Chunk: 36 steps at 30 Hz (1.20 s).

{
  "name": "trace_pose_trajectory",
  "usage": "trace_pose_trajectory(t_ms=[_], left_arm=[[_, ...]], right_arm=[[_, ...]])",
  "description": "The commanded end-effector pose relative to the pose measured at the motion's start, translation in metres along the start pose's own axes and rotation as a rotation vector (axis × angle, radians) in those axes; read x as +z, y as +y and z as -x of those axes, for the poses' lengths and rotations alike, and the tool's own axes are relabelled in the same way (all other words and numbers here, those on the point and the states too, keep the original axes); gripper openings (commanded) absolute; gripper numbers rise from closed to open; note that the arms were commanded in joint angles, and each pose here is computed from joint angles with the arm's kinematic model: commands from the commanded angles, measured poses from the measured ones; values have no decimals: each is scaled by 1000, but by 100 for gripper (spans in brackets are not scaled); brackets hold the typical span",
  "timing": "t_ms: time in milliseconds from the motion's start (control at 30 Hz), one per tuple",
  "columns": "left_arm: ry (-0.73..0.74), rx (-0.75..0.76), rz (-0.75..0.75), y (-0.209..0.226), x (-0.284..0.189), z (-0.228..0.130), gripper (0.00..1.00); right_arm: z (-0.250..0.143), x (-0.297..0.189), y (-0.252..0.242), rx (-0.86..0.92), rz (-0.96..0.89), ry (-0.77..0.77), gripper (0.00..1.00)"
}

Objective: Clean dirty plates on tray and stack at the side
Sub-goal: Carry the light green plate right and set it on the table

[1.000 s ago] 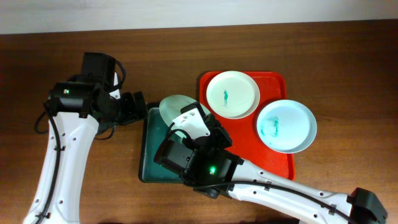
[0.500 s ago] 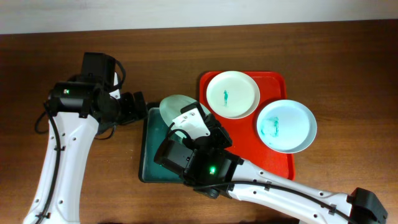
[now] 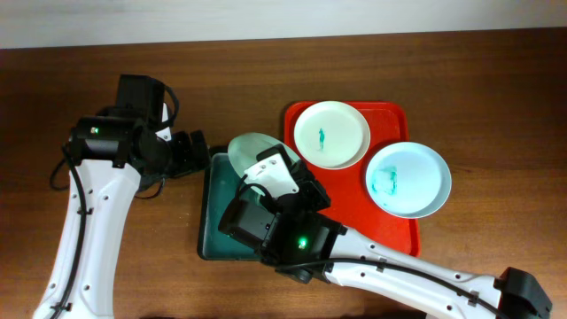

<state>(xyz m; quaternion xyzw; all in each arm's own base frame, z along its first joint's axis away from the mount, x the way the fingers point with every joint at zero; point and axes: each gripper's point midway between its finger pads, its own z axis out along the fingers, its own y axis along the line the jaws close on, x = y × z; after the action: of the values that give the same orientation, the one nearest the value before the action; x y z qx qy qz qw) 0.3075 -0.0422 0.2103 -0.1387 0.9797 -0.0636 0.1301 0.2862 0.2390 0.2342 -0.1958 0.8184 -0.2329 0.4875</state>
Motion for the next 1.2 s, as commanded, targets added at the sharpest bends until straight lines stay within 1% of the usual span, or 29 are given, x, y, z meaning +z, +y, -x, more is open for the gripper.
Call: trace_pose_trajectory(t_ms=[0,33,67,100,133,200,233,333,367,433,467,500,567,633,667,733,767,800,867,900,933,967,1000,1033,1100,1167], left_arm=[[-18,6,-11,-1,-6,1,99],[-18,6,-11,-1,-6,1,99],[-18,5,-11,-1,-6,1,99],[-18,5,-11,-1,-6,1,99],[-18,5,-11,-1,-6,1,99],[-18,6,-11,-1,-6,1,100],[-18,5,-11,-1,-6,1,99],[-18,6,-11,-1,-6,1,99],[-18,5,-11,-1,-6,1,99],[-18,5,-11,-1,-6,1,99],[-18,5,-11,-1,-6,1,99],[-18,6,-11,-1,-6,1,99],[-18,5,-11,-1,-6,1,99],[-18,5,-11,-1,-6,1,99],[-18,6,-11,-1,-6,1,99],[-18,6,-11,-1,-6,1,100],[-18,6,-11,-1,-6,1,99],[-18,5,-11,-1,-6,1,99],[-18,6,-11,-1,-6,1,99],[-18,6,-11,-1,-6,1,99],[-18,5,-11,-1,-6,1,99],[-18,5,-11,-1,-6,1,99],[-18,5,-11,-1,-6,1,99],[-18,6,-11,-1,-6,1,100],[-18,6,-11,-1,-6,1,99],[-18,6,-11,-1,-6,1,100]], right_arm=[[19,-12,-5,41,-13,-61,4],[19,-17,3,1,16,-66,4],[20,-19,-1,-21,-12,-79,4],[21,-19,-3,18,-23,-84,4],[21,-20,3,47,8,-81,4],[23,-20,-5,20,-38,-94,4],[24,-19,-8,38,-50,-96,4],[22,-19,-7,27,-43,-88,4],[21,-18,-8,44,-45,-84,4],[13,-13,-4,147,-4,-45,4],[4,-7,5,222,60,14,4],[-9,1,17,315,153,112,4],[-25,13,35,446,308,280,4],[-30,23,35,544,468,422,4],[-27,26,25,597,565,472,4],[-14,29,-6,679,743,480,4],[-10,32,-25,716,793,462,4],[-13,39,-56,789,793,447,4],[-39,59,-123,958,658,459,4],[-64,70,-165,1041,546,470,4],[-88,78,-195,1092,453,490,4],[-130,87,-232,1176,286,554,4],[-157,89,-251,1222,191,603,4],[-197,90,-273,1285,66,677,4],[-254,89,-298,1360,-70,778,4],[-310,87,-313,1463,-171,893,4]])
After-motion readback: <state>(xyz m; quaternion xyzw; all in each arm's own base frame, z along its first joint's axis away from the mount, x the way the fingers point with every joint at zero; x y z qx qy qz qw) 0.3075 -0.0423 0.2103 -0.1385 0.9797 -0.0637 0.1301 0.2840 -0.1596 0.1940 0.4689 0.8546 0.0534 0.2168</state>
